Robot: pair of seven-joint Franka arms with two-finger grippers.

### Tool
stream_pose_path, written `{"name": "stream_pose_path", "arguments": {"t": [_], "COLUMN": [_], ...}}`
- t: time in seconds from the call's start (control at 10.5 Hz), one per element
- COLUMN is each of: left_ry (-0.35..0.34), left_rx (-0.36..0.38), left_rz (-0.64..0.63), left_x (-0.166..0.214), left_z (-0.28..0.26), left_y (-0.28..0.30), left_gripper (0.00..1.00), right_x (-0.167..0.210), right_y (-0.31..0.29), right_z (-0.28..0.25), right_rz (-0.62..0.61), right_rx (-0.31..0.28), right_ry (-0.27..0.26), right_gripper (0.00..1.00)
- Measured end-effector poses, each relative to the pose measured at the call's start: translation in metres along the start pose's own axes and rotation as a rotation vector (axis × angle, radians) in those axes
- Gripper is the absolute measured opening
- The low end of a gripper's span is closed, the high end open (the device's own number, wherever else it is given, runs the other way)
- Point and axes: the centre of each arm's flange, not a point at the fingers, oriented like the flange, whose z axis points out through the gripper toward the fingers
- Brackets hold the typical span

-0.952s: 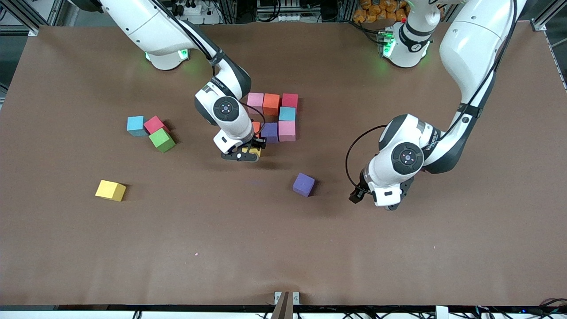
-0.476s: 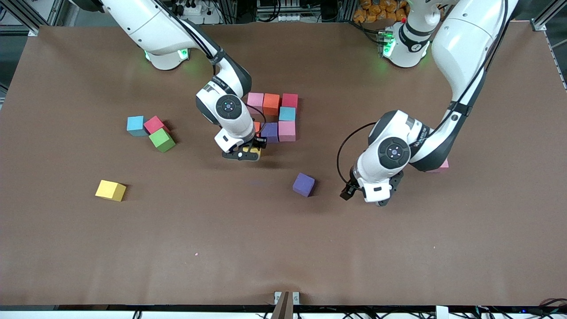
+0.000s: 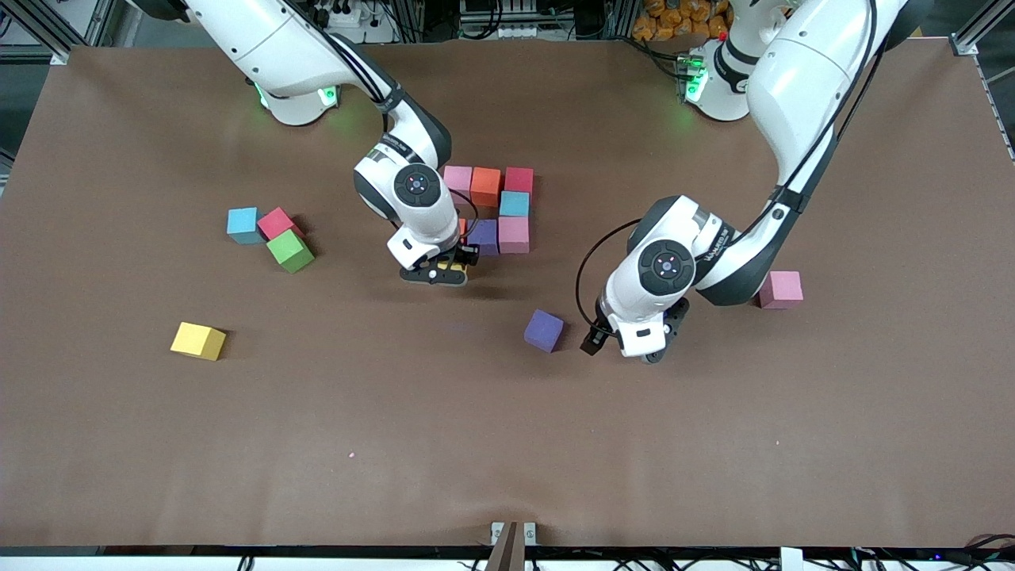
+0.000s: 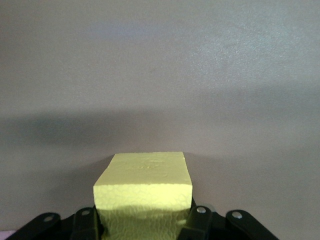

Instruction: Form number 2 with 11 blocks

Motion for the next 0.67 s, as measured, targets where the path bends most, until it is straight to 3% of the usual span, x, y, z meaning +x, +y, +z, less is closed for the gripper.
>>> {"name": "stream_pose_path", "arguments": {"t": [0.67], "left_ry": [0.011], "left_rx": [-0.016], "left_rz": [-0.039], "left_x": [0.023], "left_z": [0.001], "left_y": [0.003], "left_gripper": [1.00], "right_x": [-0.001], "right_y": [0.000], "right_z": [0.000], "right_rz": [-0.015], "right_rx": [-0.008], "right_ry": [0.008], "right_gripper": [0.55]}}
